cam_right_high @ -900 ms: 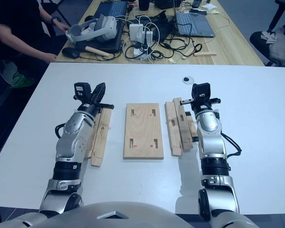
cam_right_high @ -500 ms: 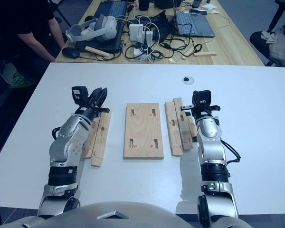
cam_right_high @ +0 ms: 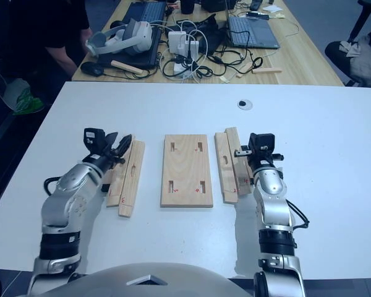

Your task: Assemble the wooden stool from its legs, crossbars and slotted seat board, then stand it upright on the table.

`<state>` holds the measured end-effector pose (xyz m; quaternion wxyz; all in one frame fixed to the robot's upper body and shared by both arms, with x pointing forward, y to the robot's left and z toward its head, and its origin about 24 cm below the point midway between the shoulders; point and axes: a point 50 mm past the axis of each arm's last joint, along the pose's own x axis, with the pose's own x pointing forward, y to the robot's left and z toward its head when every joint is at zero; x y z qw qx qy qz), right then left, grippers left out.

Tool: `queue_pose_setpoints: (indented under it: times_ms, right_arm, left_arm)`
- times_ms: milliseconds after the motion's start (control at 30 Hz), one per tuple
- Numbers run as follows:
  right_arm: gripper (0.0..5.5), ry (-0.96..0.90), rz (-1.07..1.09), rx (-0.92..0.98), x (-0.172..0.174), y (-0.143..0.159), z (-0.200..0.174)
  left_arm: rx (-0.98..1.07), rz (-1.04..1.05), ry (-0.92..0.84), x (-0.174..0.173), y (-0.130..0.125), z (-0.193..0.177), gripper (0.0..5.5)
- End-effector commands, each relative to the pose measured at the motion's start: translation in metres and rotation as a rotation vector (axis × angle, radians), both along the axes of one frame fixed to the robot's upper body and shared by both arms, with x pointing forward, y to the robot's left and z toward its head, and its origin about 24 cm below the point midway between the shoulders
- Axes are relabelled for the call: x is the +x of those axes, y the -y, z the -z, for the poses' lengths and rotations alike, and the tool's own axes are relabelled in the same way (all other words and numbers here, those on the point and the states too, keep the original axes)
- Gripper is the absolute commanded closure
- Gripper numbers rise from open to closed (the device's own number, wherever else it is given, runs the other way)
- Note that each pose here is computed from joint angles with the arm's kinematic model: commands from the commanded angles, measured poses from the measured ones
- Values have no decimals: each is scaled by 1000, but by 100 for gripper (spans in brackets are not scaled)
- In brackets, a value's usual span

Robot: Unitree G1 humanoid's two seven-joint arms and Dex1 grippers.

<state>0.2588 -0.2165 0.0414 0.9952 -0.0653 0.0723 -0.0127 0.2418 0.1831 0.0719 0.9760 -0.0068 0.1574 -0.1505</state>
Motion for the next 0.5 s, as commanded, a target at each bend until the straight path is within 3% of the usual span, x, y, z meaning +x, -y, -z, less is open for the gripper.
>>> queue_pose_setpoints:
  times_ms: [33,233,500]
  right_arm:
    - [550,-16,26,35,-9,2,-2]
    - [550,-33,36,68,-17,2,-3]
    - [550,-41,52,94,-24,4,-2]
  left_arm:
    - [147,-1,-105,-24,-22,-3,238]
    - [351,-52,-165,-45,-41,2,150]
    - [499,55,-271,-61,-54,8,30]
